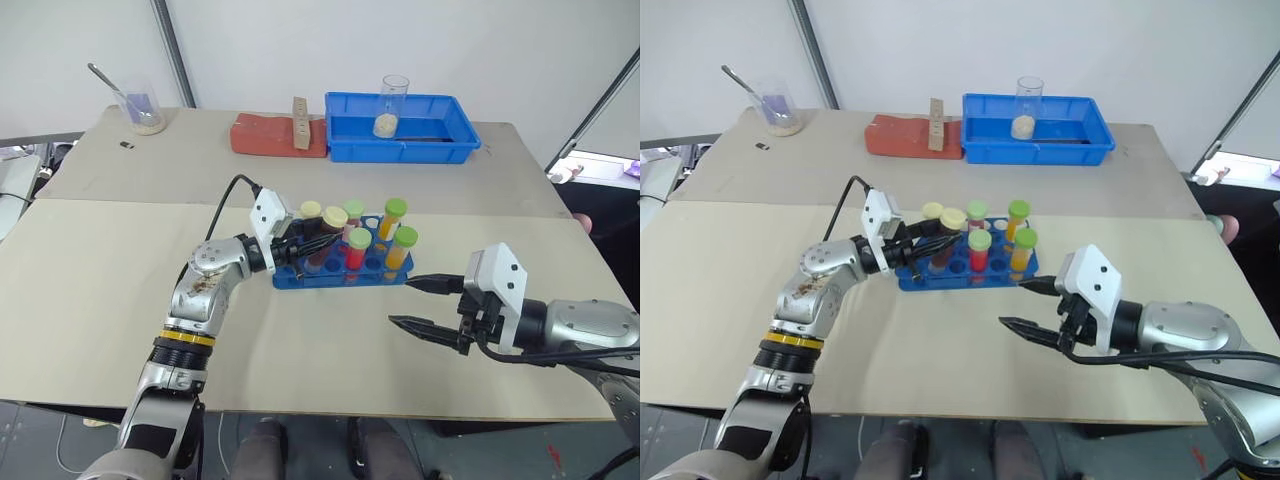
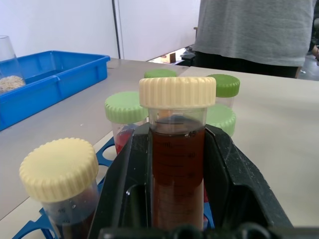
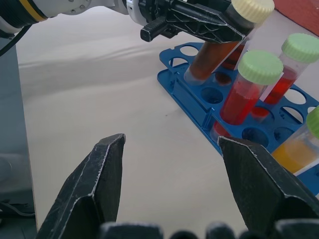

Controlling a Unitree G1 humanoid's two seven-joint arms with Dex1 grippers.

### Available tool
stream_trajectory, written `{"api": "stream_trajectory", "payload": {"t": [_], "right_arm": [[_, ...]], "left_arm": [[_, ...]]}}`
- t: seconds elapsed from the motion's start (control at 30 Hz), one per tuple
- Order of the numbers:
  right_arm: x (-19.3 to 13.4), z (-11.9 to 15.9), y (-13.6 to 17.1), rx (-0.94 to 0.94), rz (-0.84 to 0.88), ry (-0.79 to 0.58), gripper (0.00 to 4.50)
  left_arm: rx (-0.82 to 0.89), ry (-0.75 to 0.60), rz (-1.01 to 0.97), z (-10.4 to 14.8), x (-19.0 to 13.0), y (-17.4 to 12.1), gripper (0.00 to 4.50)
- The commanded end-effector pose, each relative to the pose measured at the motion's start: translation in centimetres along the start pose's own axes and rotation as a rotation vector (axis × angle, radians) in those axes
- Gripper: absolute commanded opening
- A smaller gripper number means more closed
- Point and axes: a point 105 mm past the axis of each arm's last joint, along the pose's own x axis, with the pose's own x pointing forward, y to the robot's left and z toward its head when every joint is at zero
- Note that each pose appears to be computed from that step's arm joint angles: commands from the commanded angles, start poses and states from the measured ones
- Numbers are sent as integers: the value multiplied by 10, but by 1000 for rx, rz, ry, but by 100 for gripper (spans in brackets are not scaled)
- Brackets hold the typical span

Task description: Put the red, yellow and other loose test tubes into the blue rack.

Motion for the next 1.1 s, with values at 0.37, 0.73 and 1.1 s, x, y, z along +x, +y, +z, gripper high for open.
{"api": "stream_trajectory", "payload": {"t": [0.37,0.73,1.1], "right_arm": [[-4,11,-6,-41,-78,-42,334],[-3,14,-18,-55,-175,-116,334],[-28,17,-42,-131,-140,-119,334]], "left_arm": [[19,-95,152,-2,-10,2,92],[53,-80,196,-14,-24,-2,332],[141,210,107,4,-92,-6,448]]}}
